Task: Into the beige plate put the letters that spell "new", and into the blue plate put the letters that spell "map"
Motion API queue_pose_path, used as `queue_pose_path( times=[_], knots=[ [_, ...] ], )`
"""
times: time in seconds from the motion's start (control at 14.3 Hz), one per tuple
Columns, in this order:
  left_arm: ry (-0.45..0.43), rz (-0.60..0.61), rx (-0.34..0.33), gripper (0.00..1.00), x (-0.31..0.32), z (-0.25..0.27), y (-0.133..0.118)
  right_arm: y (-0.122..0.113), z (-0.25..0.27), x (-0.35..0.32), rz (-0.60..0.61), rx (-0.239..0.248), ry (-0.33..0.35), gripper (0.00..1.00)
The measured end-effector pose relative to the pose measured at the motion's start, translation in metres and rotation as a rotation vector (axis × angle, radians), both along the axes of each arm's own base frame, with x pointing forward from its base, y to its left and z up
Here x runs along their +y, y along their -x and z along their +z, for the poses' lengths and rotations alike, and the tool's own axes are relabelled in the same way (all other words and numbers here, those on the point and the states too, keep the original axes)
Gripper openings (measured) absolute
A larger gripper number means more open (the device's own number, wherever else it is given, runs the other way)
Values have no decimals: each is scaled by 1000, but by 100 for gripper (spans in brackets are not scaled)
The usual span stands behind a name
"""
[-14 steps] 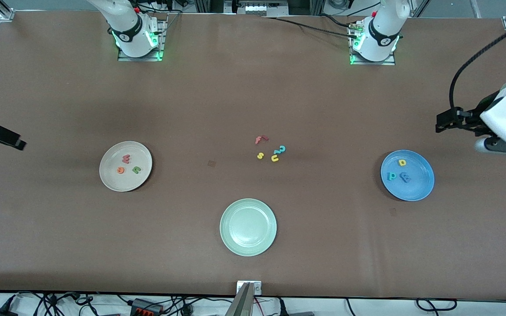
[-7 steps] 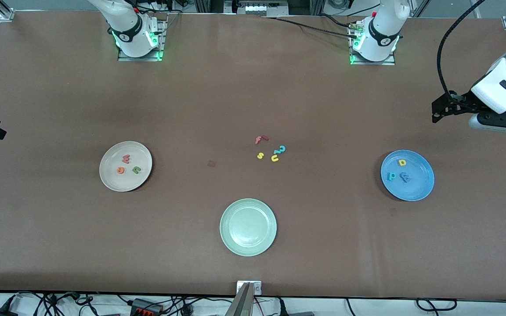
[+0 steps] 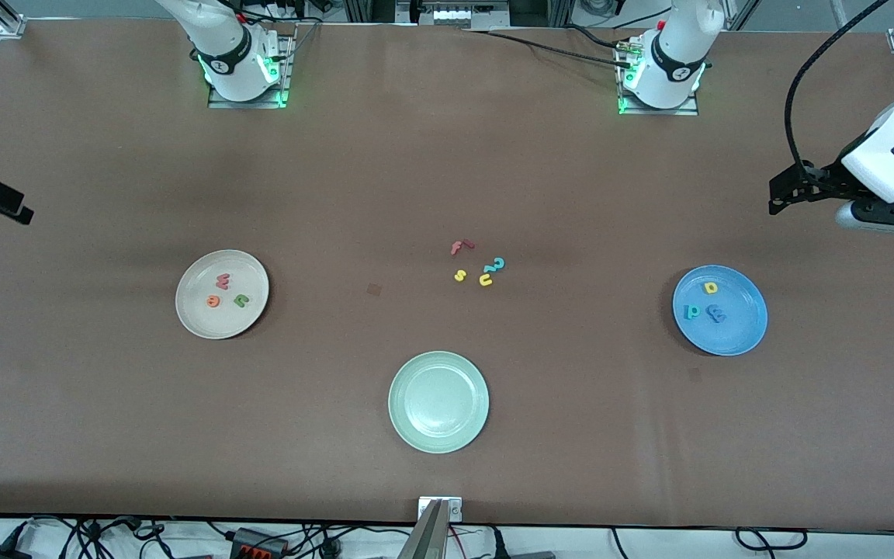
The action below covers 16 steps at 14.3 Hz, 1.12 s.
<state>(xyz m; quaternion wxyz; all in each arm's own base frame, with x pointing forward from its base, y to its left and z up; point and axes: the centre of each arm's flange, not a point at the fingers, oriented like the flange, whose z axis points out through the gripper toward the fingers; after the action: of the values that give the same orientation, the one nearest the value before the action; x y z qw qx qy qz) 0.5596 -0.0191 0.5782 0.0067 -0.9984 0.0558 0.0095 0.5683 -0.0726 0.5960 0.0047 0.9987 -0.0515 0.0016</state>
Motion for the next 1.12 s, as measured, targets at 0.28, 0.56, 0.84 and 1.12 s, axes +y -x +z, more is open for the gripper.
queue_pose_path(
  times=[0.28, 0.56, 0.84, 1.12],
  knots=[
    [0, -8, -1, 100, -4, 1, 0, 19, 2, 4, 12, 6, 16, 100],
    [0, -18, -1, 100, -10, 5, 3, 20, -1, 4, 13, 13, 16, 100],
    [0, -19, -1, 100, -10, 5, 3, 19, 1, 4, 13, -1, 17, 100],
    [0, -22, -1, 100, -12, 5, 3, 17, 3, 4, 14, -18, 19, 100]
  ],
)
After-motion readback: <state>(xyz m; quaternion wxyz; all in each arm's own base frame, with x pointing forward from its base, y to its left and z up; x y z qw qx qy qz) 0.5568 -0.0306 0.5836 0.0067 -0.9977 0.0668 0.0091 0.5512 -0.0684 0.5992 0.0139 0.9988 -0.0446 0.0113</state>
